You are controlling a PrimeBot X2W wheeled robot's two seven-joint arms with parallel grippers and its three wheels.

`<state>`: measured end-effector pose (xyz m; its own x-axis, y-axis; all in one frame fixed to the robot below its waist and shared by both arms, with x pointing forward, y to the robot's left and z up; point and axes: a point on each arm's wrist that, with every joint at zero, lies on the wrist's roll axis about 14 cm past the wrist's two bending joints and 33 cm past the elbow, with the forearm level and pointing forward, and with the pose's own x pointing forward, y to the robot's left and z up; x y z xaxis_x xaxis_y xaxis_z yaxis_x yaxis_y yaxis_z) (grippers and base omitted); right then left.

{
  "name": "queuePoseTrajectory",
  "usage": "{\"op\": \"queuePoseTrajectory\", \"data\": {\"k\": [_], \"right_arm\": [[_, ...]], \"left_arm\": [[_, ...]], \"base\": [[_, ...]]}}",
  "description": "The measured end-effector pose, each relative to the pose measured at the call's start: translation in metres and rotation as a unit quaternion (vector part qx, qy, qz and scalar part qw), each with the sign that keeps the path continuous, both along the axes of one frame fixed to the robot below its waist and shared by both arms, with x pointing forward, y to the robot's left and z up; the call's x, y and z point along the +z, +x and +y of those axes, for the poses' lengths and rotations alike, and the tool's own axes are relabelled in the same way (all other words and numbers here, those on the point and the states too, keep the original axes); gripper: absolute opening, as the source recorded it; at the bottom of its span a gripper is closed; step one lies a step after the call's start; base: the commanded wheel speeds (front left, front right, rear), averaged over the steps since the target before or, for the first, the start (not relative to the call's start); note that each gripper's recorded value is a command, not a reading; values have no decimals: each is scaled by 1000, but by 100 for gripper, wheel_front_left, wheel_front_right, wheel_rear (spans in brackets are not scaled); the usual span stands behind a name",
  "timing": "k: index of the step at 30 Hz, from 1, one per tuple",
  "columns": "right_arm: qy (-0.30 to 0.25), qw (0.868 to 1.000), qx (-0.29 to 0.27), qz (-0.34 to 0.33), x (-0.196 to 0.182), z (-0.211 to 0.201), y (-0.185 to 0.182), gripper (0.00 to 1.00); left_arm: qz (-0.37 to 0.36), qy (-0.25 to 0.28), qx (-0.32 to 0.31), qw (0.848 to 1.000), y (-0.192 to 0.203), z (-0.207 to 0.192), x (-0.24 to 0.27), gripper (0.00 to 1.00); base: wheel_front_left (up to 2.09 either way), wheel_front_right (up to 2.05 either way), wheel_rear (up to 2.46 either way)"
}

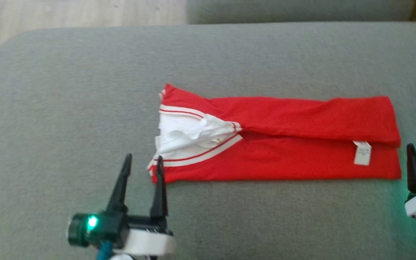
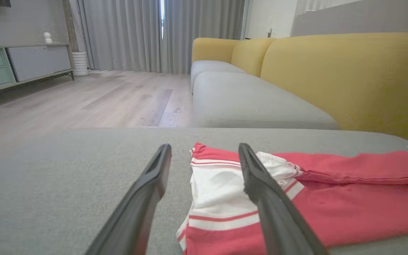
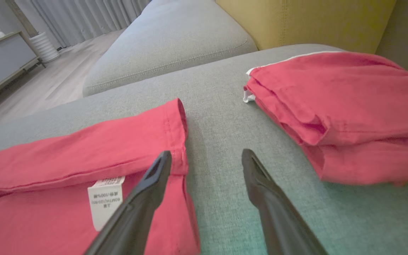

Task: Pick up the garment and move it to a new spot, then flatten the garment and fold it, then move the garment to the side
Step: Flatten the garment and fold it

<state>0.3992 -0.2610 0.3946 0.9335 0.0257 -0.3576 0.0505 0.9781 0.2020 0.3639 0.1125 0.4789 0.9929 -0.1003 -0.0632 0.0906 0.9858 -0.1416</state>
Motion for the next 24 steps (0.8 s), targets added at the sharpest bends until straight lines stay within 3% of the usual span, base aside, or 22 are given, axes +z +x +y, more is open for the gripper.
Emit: {"op": "queuePoseTrajectory", "data": {"k": [12, 18, 19, 20, 21, 24], "right_arm": [[-40, 997, 28, 62, -16, 24, 40, 100], [-28, 991, 34, 125, -45, 40, 30, 100], [-25, 990, 34, 131, -45, 41, 30, 69], [-23, 990, 35, 133, -45, 42, 31, 24], [-18, 990, 35, 132, -44, 44, 31, 0], [0, 992, 34, 123, -39, 50, 31, 0]], "left_arm": [[-42, 22, 34, 998, -28, 5, 18, 100], [-47, 28, 46, 997, -24, 13, 20, 100], [-48, 28, 45, 997, -23, 14, 20, 100], [-49, 29, 45, 997, -22, 14, 20, 100], [-51, 30, 46, 997, -21, 15, 21, 100], [-50, 31, 41, 997, -22, 13, 19, 100]], "base": [[0, 0, 0], [0, 0, 0], [0, 0, 0], [0, 0, 0], [0, 0, 0], [0, 0, 0]]}}
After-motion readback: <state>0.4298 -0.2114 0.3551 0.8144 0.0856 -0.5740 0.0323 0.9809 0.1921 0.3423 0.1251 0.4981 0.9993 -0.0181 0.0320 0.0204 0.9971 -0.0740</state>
